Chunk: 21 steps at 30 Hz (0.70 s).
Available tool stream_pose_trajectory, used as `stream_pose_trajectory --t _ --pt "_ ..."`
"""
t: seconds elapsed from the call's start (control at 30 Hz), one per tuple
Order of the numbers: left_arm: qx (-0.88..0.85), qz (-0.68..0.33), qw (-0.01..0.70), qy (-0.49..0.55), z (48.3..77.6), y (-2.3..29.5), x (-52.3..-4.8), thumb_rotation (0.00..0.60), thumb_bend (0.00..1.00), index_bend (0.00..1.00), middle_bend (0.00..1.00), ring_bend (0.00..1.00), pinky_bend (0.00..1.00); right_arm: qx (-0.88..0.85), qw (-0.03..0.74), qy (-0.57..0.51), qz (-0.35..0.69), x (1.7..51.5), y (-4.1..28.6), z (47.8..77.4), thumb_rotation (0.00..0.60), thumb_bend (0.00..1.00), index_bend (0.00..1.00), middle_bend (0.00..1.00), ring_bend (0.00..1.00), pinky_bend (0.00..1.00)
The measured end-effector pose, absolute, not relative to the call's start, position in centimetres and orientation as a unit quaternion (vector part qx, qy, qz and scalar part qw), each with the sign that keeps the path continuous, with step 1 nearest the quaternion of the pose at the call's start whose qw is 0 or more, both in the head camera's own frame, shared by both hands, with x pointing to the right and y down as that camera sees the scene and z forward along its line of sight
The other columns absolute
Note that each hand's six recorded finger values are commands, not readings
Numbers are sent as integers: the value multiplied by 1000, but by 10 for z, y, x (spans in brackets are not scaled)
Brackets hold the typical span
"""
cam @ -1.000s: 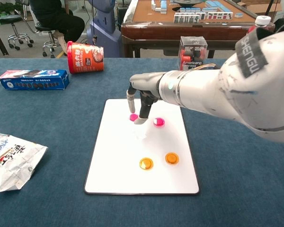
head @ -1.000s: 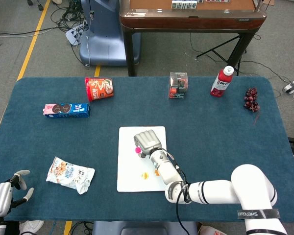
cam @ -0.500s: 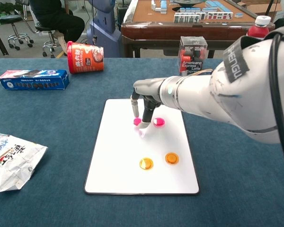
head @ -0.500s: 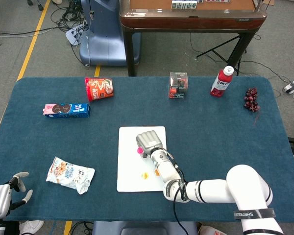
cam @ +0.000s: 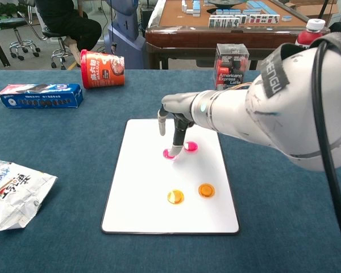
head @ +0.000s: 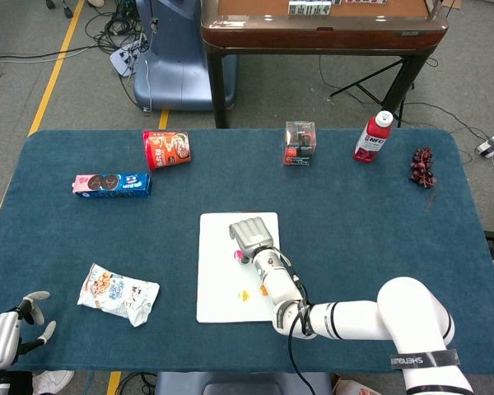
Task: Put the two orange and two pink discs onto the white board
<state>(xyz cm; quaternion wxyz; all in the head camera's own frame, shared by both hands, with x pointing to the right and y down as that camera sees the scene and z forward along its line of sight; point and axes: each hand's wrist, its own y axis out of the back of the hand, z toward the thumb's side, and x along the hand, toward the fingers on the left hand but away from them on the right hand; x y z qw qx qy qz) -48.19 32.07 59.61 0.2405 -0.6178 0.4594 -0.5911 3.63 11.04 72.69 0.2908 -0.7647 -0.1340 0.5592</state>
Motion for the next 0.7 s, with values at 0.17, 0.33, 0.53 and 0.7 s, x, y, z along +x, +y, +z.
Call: stream_pose_trajectory --t 0.17,0.33,0.53,0.7 --pt "-619 -592 240 458 596 322 -482 600 309 386 621 565 753 -767 291 -141 554 36 108 723 600 14 241 1000 1000 1000" --pt "-617 -591 243 459 595 319 -483 600 309 386 621 565 753 -767 294 -156 549 42 101 714 600 32 241 1000 1000 1000" --pt "-618 -586 250 461 593 311 -480 600 309 386 621 565 753 -757 312 -182 545 69 86 692 600 52 336 991 1000 1000" --pt "-620 -577 262 462 590 299 -476 600 309 386 621 565 753 -739 328 -209 550 110 70 666 600 69 397 907 981 1000"
